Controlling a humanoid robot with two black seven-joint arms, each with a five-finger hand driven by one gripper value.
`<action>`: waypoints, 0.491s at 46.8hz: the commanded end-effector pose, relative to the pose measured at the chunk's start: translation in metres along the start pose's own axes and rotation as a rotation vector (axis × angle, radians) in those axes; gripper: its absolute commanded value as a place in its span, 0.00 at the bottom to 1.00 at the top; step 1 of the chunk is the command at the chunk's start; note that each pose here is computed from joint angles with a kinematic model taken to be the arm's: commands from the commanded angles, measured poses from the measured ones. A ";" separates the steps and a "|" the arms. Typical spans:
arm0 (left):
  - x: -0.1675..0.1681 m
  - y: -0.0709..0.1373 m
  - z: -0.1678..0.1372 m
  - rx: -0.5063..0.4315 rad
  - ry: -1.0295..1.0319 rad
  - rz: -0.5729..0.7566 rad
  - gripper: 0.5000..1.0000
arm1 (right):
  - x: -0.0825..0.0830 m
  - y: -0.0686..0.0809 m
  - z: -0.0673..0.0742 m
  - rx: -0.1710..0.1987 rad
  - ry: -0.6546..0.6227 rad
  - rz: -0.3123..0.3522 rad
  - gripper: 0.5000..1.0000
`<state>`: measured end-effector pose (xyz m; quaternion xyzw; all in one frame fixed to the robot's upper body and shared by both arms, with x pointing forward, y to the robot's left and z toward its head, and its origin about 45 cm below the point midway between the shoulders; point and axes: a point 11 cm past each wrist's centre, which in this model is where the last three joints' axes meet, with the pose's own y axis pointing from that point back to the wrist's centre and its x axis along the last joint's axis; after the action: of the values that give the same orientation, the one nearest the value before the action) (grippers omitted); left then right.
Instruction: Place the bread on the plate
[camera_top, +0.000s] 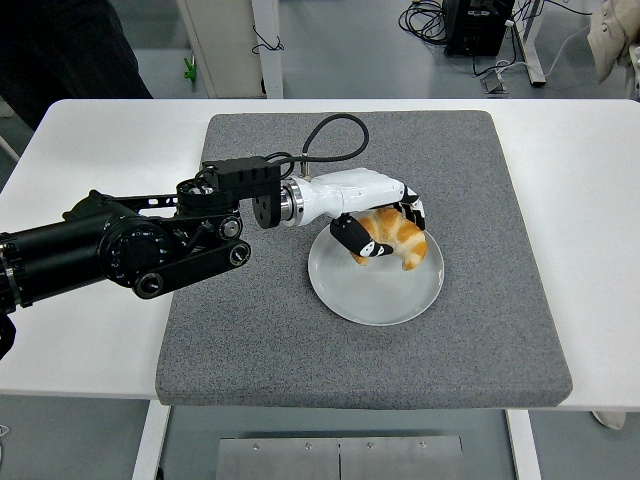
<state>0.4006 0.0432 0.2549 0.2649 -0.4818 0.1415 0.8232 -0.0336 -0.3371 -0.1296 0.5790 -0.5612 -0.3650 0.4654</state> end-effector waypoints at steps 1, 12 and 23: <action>-0.001 0.000 -0.001 0.003 -0.001 0.004 0.00 | 0.000 0.000 0.000 0.000 0.000 0.000 1.00; -0.009 0.001 -0.004 0.011 0.014 -0.004 0.00 | 0.000 0.000 0.000 0.000 0.000 0.000 1.00; -0.024 0.003 -0.010 0.021 0.017 -0.013 0.00 | 0.000 0.000 0.000 0.000 0.000 0.000 1.00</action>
<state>0.3952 0.0509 0.2327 0.2756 -0.4654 0.1437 0.8287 -0.0338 -0.3371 -0.1296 0.5789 -0.5611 -0.3652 0.4654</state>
